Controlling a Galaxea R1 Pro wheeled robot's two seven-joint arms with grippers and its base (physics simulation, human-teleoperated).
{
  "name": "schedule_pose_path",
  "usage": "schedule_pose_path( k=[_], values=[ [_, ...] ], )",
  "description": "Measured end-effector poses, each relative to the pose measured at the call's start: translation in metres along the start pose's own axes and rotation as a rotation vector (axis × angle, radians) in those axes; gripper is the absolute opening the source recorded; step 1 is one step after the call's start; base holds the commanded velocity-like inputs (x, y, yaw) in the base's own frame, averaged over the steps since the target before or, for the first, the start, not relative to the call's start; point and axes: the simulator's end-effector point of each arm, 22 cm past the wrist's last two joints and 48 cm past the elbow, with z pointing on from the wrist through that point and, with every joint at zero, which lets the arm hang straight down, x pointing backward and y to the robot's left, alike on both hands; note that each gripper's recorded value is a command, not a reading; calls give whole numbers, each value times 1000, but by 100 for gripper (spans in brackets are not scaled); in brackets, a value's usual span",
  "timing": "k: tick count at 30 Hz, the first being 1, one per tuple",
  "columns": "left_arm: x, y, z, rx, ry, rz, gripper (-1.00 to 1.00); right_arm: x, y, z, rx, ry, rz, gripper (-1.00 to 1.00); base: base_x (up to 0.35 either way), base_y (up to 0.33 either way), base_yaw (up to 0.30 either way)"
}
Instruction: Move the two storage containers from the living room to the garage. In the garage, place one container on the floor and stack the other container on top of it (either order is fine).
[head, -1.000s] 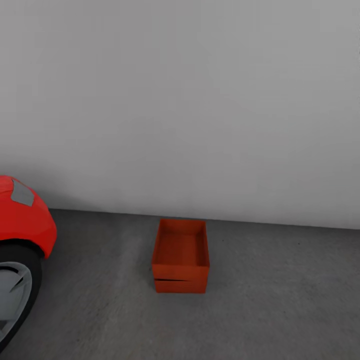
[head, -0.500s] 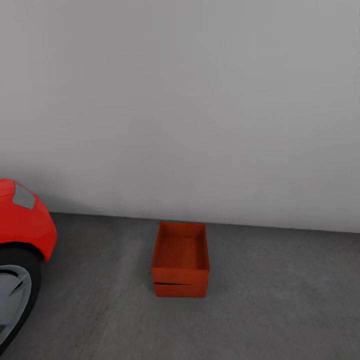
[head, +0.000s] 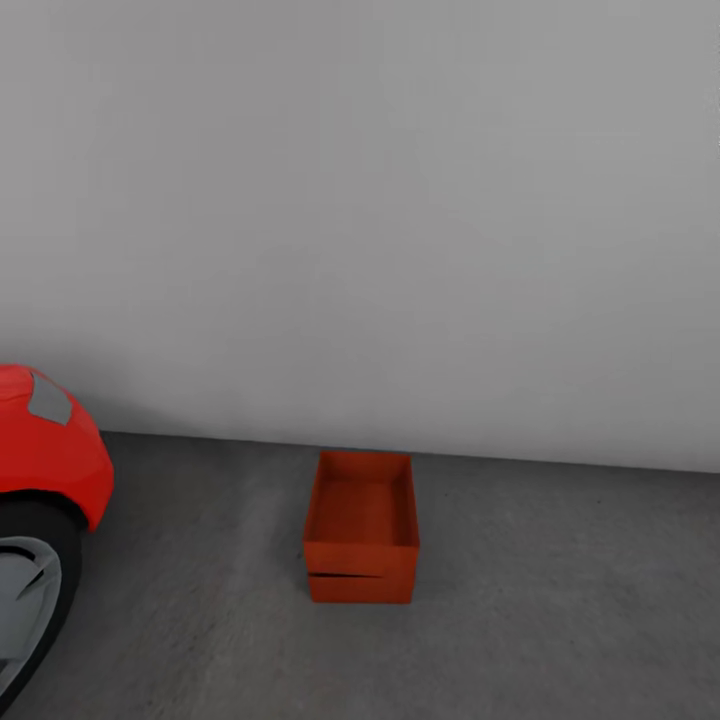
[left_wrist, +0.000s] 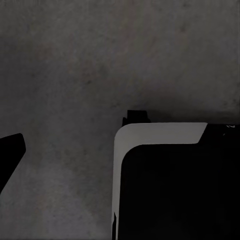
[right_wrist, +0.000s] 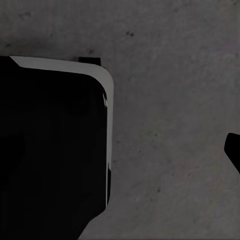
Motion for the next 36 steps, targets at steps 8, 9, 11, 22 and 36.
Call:
schedule_pose_path(
  k=[8, 9, 11, 22, 36],
  values=[
    [-5, 0, -1, 0, -13, -2, 100, -3, 2, -1, -3, -13, -4, 100, 0, 0, 0],
    [-6, 0, -1, 0, -15, -2, 100, -4, 4, -1, -6, -15, -4, 100, 0, 0, 0],
    [-7, 0, -2, 0, -18, -2, 100, -6, 8, -1, -10, -19, -2, 100, 0, 0, 0],
    [-15, 0, -4, 1, -36, -3, 100, -12, 10, -1, -13, -34, 2, 100, 0, 0, 0],
    [-24, 0, -6, 2, -59, -4, 100, -22, 11, -2, -13, -61, 4, 100, 0, 0, 0]
  ],
)
